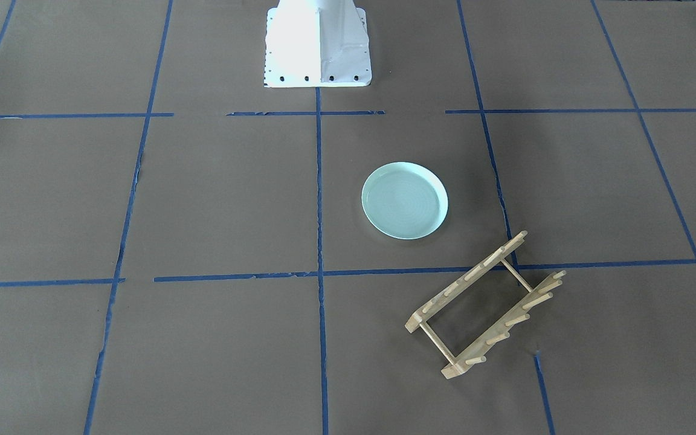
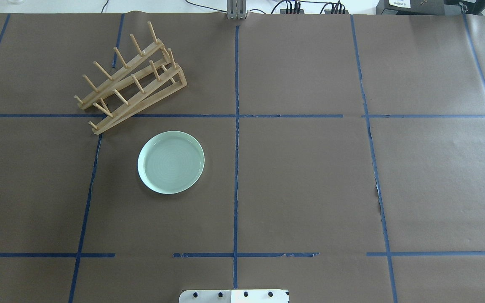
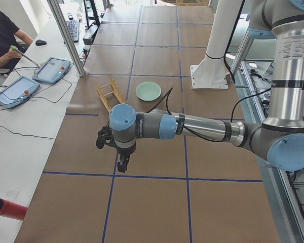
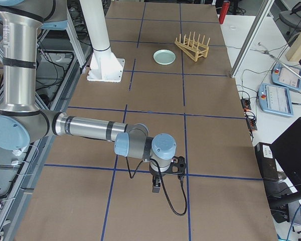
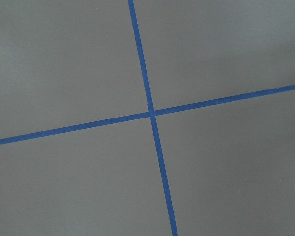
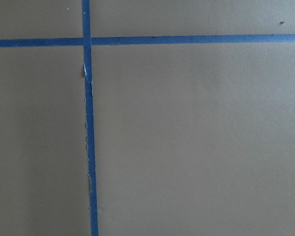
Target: Place plate on rack
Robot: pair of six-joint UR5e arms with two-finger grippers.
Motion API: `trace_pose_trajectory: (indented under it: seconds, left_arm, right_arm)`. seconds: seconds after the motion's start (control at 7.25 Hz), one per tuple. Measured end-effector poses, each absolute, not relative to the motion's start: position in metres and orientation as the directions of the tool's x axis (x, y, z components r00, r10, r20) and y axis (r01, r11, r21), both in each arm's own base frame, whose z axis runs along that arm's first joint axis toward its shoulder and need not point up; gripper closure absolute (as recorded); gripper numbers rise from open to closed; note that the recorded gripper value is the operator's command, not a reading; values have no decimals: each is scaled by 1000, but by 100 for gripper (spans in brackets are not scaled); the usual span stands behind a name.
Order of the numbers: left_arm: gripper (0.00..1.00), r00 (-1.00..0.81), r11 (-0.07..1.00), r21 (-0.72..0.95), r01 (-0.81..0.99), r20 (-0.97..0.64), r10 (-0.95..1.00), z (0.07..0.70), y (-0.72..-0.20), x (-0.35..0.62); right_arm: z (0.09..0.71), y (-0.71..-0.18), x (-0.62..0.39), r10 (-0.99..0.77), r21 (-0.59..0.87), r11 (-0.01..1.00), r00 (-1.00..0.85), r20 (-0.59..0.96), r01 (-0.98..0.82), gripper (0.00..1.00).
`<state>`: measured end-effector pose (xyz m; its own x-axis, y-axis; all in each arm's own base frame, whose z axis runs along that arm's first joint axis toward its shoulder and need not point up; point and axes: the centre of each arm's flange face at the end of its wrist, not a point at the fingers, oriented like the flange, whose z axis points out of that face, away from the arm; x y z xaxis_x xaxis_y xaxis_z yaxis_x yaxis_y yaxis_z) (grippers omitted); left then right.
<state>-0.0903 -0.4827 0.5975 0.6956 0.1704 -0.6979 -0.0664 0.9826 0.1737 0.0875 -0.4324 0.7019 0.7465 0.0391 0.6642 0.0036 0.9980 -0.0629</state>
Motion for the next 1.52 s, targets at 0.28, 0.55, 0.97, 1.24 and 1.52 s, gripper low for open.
trace_pose_trajectory:
  seconds: [0.28, 0.55, 0.97, 1.24, 1.52]
  left_arm:
    - [0, 695, 985, 158, -65, -702, 158, 599, -481, -90]
    - [0, 691, 985, 159, -61, -706, 157, 596, -480, -90]
    - [0, 684, 980, 189, -58, -708, 177, 602, -461, -89]
    - [0, 661, 970, 240, -37, -722, 204, 590, -459, -79]
    - [0, 636, 986, 166, 24, -763, 113, 536, -469, -24]
  right_arm:
    - [702, -432, 88, 39, -62, 998, 747, 664, 4, 0]
    - [702, -432, 87, 39, -63, 998, 747, 664, 4, 0]
    - [702, -432, 87, 39, -63, 998, 747, 664, 4, 0]
    - [702, -432, 88, 40, -63, 998, 747, 664, 3, 0]
    - [702, -432, 88, 39, -62, 998, 747, 664, 3, 0]
